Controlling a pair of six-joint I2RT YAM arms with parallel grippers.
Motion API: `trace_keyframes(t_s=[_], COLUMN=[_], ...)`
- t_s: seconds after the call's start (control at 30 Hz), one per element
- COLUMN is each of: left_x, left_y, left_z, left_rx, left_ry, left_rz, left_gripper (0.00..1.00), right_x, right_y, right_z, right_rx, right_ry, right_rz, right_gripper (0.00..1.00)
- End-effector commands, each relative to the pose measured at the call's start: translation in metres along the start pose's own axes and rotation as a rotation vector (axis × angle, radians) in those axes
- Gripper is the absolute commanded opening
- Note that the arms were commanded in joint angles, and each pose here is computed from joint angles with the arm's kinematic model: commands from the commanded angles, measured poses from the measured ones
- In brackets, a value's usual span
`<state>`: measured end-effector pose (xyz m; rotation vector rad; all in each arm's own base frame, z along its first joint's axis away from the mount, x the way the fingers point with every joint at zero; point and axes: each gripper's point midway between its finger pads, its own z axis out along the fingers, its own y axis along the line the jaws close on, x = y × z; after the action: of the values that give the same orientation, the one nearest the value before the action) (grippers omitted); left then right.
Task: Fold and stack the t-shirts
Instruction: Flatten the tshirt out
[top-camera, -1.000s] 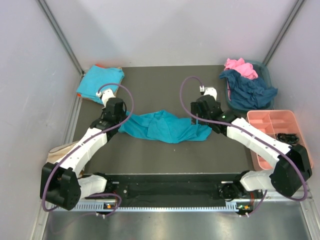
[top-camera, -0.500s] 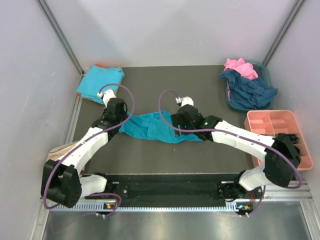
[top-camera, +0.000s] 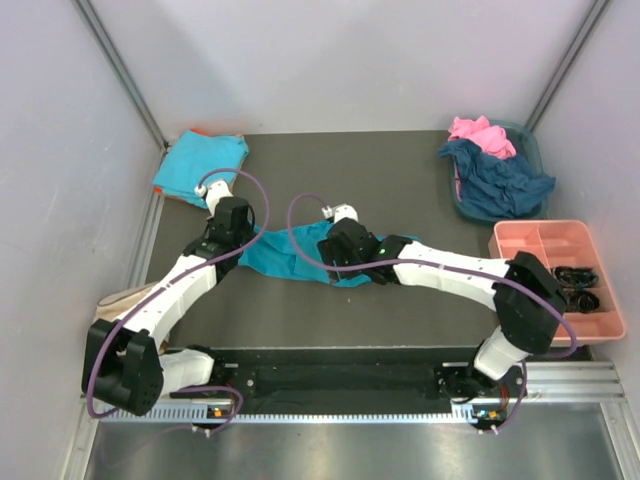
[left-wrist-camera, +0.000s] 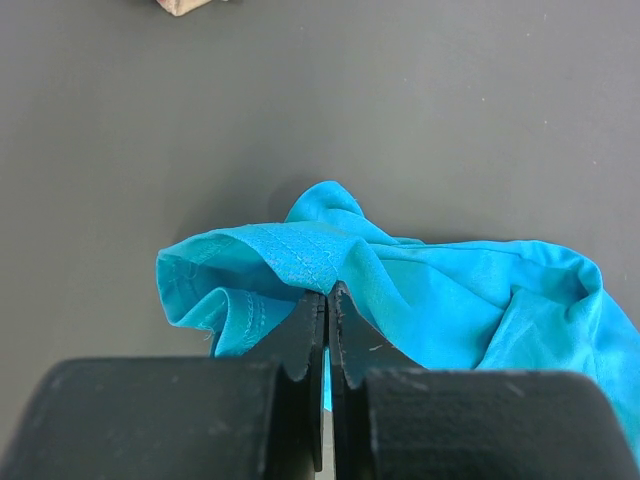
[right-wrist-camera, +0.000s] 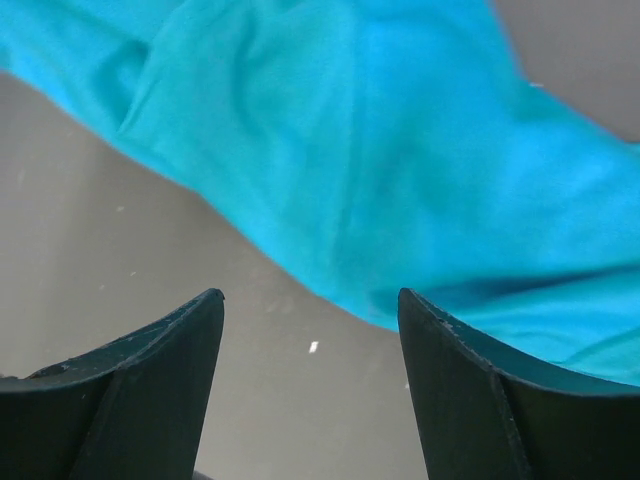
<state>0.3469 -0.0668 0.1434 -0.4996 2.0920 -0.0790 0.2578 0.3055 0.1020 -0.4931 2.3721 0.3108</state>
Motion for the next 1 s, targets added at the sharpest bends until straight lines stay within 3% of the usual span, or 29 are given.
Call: trace_keyframes(t_s=[0.0,0.5,0.9,0.97], left_x=[-0.017,-0.013,-0.012,-0.011], left_y=[-0.004,0.001,0.004,0.004], left_z=[-0.003,-0.001,-0.003,-0.003], left_rx=[0.012,0.000,-0.007,-0.007], left_ry=[-0.054,-0.047,-0.048,-0.048], left_rz=[-0.014,-0.024,-0.019,-0.019], left_gripper=[0.00,0.00,0.00,0.00], right_x=[-0.021,-0.006,0.014,0.020], right_y=[0.040,0.044,0.015,0.016], right_z=[0.000,0.022,0.058,0.061], right_rx=[-0.088,-0.055,0.124,0.115], right_ry=[-0.051,-0.043,-0.004,0.009], right_rz=[-0.046,-0.099,-0.162,-0.157], right_gripper=[0.70,0.71,0.72,0.63])
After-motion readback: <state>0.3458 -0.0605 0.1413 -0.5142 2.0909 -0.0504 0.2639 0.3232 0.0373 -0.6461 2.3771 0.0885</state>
